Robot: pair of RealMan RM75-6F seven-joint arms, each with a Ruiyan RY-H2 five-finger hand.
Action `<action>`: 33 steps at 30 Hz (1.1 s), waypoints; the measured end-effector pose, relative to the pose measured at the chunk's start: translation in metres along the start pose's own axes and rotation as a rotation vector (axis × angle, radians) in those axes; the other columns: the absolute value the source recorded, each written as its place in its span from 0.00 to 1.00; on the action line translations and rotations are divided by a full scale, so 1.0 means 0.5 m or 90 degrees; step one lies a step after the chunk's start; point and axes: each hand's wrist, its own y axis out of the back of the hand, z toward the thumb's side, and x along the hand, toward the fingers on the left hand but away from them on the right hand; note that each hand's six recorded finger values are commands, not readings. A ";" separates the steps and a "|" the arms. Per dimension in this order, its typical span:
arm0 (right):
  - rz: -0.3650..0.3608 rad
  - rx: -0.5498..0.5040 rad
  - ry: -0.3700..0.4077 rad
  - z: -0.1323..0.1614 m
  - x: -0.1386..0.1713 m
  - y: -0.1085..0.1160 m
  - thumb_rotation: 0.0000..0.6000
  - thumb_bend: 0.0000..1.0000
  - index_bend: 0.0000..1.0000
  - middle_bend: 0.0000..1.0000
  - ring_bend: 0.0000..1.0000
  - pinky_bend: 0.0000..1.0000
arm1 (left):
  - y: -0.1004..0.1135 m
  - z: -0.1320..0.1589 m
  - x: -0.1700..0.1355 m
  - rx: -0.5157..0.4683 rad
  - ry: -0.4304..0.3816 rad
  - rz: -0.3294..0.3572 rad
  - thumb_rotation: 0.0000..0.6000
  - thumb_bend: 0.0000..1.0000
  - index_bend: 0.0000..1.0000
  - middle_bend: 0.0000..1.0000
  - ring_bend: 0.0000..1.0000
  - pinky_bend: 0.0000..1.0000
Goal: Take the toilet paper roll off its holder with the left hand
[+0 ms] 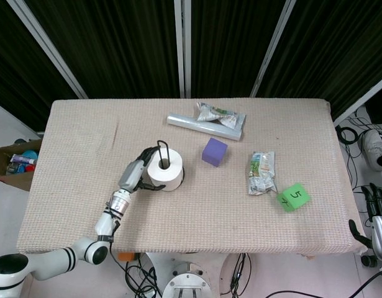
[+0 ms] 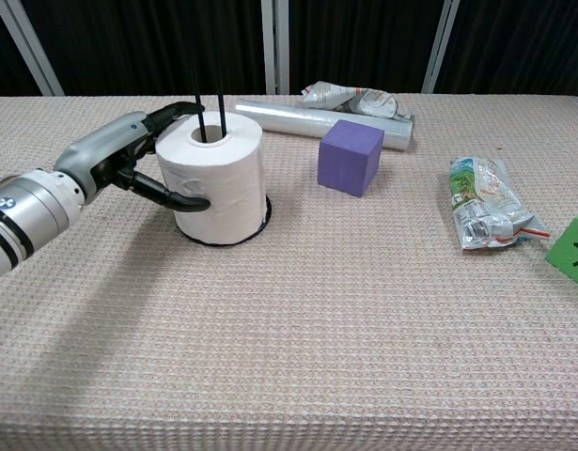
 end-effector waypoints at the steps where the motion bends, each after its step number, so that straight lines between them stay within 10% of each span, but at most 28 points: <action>1: 0.000 0.000 0.000 0.000 0.000 0.000 1.00 0.29 0.00 0.00 0.00 0.00 | 0.001 0.001 0.000 -0.005 -0.001 0.003 1.00 0.04 0.14 0.23 0.04 0.14; 19: -0.003 0.002 -0.002 -0.002 0.000 0.005 1.00 0.30 0.00 0.00 0.00 0.00 | 0.120 0.111 -0.017 -0.125 -0.090 0.087 1.00 0.04 0.26 0.34 0.13 0.16; 27: 0.006 0.001 0.001 0.005 -0.009 -0.004 1.00 0.30 0.00 0.00 0.00 0.00 | 0.287 0.272 -0.056 -0.178 -0.187 0.158 1.00 0.04 0.25 0.33 0.13 0.16; 33: 0.007 0.001 -0.001 0.005 -0.009 -0.007 1.00 0.30 0.00 0.00 0.00 0.00 | 0.460 0.324 -0.118 -0.173 -0.218 0.292 1.00 0.04 0.26 0.34 0.13 0.16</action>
